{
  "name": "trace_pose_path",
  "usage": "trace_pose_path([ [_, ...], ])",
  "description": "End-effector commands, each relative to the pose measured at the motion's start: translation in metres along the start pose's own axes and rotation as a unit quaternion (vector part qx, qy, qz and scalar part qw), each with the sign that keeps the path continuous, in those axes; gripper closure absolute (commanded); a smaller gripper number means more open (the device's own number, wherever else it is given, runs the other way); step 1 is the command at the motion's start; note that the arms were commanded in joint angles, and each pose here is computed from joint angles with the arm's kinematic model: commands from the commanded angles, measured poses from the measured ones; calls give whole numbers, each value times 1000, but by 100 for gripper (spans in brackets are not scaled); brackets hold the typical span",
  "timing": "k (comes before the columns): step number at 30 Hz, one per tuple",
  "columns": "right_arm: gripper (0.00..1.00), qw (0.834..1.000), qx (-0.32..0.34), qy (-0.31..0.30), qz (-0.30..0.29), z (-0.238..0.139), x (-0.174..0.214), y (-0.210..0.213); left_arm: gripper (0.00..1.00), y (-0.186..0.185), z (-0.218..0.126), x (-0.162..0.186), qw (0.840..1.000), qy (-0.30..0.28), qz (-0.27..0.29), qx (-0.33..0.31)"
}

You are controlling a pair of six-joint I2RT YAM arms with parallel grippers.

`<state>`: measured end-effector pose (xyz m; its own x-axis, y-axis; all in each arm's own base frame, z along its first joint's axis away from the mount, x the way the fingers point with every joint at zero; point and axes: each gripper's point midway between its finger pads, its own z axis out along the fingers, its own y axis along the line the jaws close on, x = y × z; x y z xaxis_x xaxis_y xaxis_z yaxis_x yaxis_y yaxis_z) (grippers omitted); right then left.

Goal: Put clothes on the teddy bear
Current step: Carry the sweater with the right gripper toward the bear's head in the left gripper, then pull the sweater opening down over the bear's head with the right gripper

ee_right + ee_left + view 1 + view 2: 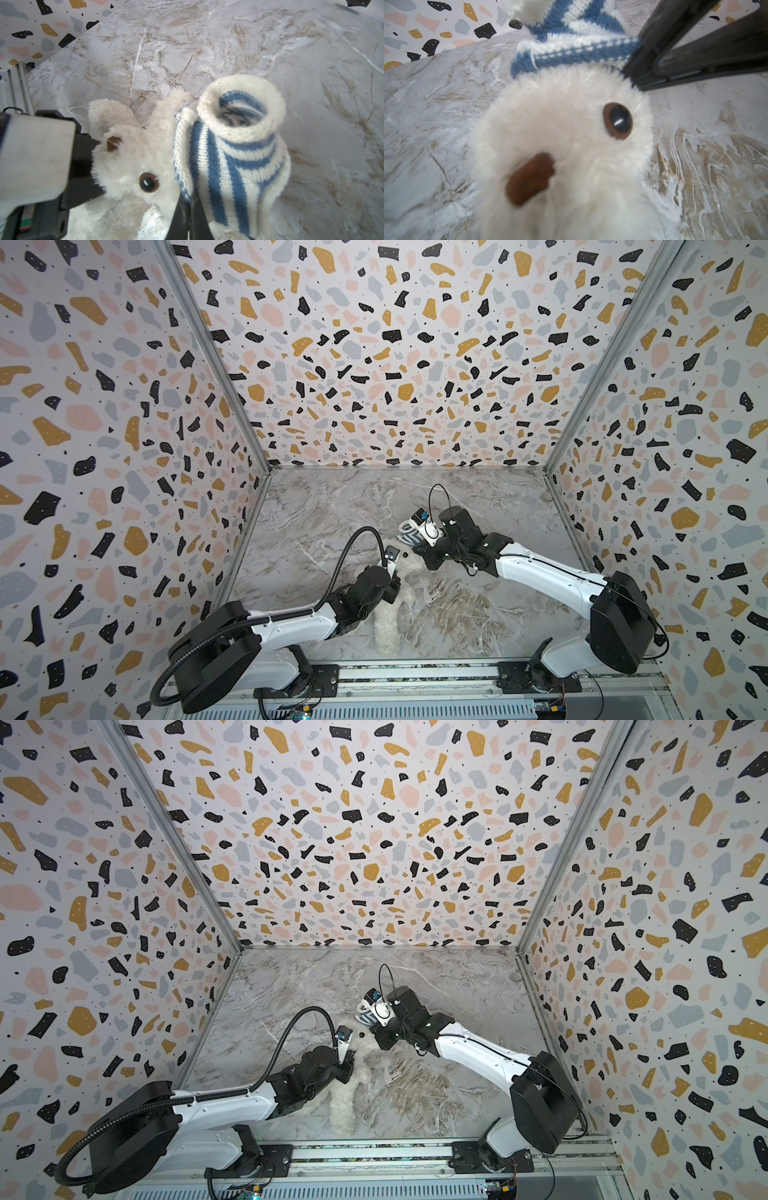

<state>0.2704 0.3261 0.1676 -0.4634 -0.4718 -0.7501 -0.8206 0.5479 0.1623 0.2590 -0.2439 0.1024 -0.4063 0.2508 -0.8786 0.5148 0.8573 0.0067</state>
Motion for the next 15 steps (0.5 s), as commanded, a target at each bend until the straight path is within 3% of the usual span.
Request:
trace_pose_path([
  [1,99,1000,-16,-15,-10,-11,-17,20,100,3,-5,-21,999,-47,-20,-9],
  [15,99,995,-83,-43,-20,-15,-39,56,100,-6,-26,-34,995,-93,-2,18],
])
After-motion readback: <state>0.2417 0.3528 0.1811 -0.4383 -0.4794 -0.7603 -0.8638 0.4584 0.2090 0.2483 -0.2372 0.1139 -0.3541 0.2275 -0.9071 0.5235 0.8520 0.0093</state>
